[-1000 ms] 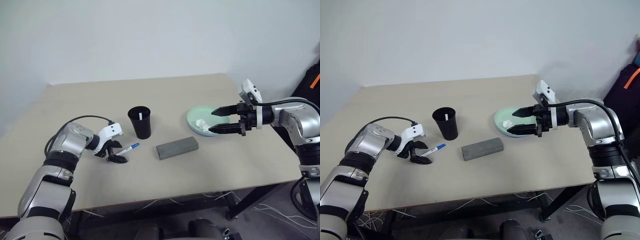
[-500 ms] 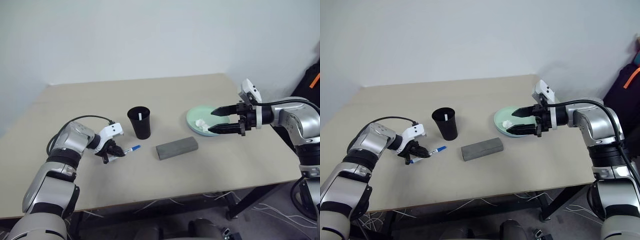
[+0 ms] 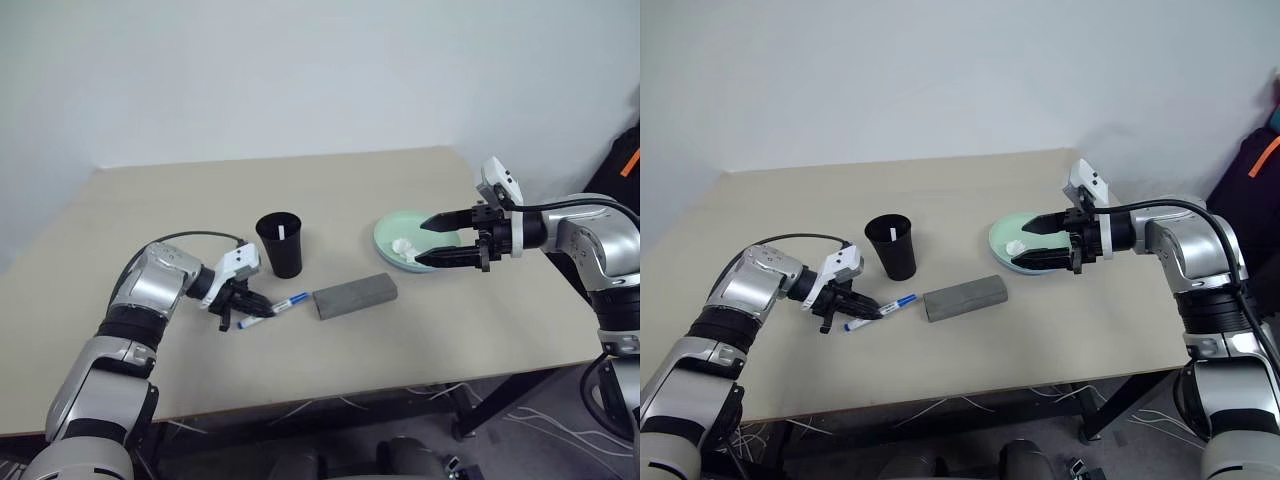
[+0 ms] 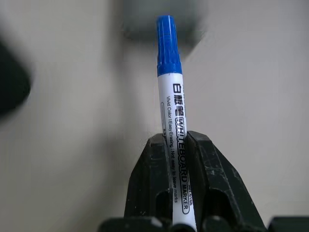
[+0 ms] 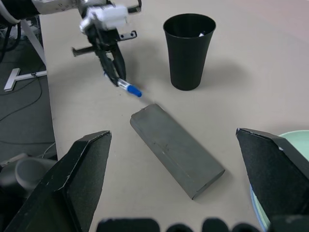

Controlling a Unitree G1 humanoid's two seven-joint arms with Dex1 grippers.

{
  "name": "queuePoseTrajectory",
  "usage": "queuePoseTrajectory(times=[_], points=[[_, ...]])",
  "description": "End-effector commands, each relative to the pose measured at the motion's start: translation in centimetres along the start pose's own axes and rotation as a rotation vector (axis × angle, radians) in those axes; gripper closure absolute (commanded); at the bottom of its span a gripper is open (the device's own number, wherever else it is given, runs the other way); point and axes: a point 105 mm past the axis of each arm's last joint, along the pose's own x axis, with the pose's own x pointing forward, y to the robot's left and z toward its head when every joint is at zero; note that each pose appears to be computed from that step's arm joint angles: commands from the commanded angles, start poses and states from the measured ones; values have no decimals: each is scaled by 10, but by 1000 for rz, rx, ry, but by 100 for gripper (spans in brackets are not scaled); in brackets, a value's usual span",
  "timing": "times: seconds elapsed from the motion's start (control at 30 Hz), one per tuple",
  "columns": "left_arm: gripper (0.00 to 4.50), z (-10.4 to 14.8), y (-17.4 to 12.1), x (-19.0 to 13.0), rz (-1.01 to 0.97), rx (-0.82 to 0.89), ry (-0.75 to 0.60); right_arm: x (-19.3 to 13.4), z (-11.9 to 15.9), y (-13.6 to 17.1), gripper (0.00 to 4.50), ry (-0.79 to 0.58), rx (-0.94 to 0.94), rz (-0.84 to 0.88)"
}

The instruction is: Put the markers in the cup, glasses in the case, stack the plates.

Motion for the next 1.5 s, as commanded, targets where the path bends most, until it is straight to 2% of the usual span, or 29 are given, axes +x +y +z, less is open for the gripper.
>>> queuePoseTrajectory(times=[0.03, 0.13, 0.23, 0.43, 0.63, 1.03, 1.27, 1.5], points=[[442, 54, -9, -11, -25, 55, -216, -6, 18, 2, 0, -45, -53, -6], [442, 93, 2, -26, 76, 85, -377, -6, 19, 2, 0, -46, -55, -7], [442, 120, 16, -46, 186, 85, -517, -7, 20, 2, 0, -46, -56, -9], [442, 137, 49, -75, 448, 95, -681, -7, 23, 1, 0, -54, -61, -9], [442, 124, 83, -76, 701, 75, -711, -6, 26, 0, 0, -62, -69, -9], [442, 90, 94, -38, 754, 10, -698, -7, 27, 0, 0, -67, -74, -11], [442, 74, 94, -29, 748, -22, -683, -7, 27, 1, 0, -69, -73, -10], [206, 69, 91, -22, 723, -32, -679, -6, 27, 1, 0, -69, -75, -6]])
